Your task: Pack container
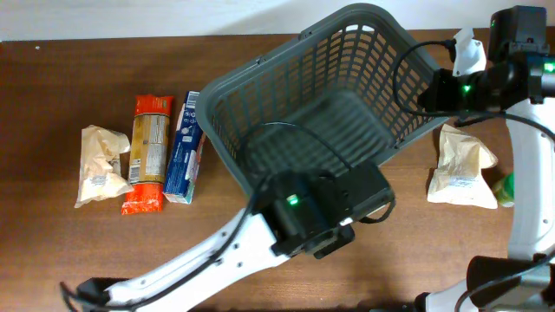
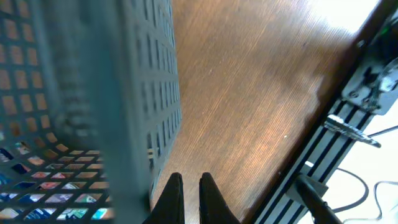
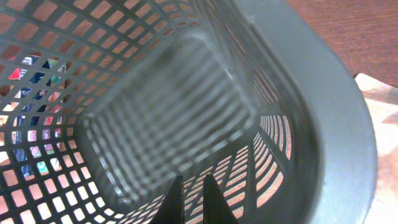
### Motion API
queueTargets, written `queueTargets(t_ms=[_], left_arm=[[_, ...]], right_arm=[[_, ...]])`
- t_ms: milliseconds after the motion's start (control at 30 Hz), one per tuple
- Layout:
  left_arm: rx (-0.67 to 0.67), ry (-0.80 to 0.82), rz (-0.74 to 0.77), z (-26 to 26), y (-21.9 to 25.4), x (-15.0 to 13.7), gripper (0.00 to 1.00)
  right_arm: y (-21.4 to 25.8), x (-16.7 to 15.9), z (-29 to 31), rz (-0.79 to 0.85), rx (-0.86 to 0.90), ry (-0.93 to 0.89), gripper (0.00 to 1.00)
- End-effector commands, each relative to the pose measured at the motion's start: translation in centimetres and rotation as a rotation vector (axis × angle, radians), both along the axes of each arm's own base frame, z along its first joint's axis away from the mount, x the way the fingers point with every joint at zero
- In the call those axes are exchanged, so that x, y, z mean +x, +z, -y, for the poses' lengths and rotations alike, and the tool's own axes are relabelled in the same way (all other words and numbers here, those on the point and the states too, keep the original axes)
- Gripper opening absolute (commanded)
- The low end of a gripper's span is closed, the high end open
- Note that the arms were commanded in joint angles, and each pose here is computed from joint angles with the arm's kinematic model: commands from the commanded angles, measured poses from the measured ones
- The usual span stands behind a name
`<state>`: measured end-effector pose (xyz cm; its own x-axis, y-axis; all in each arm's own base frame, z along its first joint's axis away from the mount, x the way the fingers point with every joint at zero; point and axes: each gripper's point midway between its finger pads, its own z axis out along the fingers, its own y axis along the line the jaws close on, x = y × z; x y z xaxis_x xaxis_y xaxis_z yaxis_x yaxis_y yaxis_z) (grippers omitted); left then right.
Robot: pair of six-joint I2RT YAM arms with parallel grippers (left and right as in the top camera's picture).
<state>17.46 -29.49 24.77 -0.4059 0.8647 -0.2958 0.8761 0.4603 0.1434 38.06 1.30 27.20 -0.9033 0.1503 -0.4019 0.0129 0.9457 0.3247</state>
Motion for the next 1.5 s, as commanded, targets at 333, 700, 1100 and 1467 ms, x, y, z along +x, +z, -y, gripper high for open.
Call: queueTargets(t_ms=[333, 700, 1100, 1467], left_arm=[[0.096, 0.105, 0.044, -3.2, -1.2, 5.6, 0.02], [0.084, 0.217, 0.073, -6.9, -0.9, 10.6, 0.02], [0.07, 0.348, 0.068, -10.9, -0.9, 13.9, 0.02], [-0.065, 0.576, 0.228, -17.8, 7.8, 9.9, 0.02]], right_arm=[[-0.3, -0.4, 0.5, -0.026, -0.019, -0.005, 0.04], [-1.2, -1.6, 0.6, -0.087, -0.03, -0.011, 0.04], [-1.5, -1.6, -0.1, -0.085, 0.014, 0.006, 0.04], [11.9, -0.3, 4.1, 0.312, -0.019, -0.179, 0.04]])
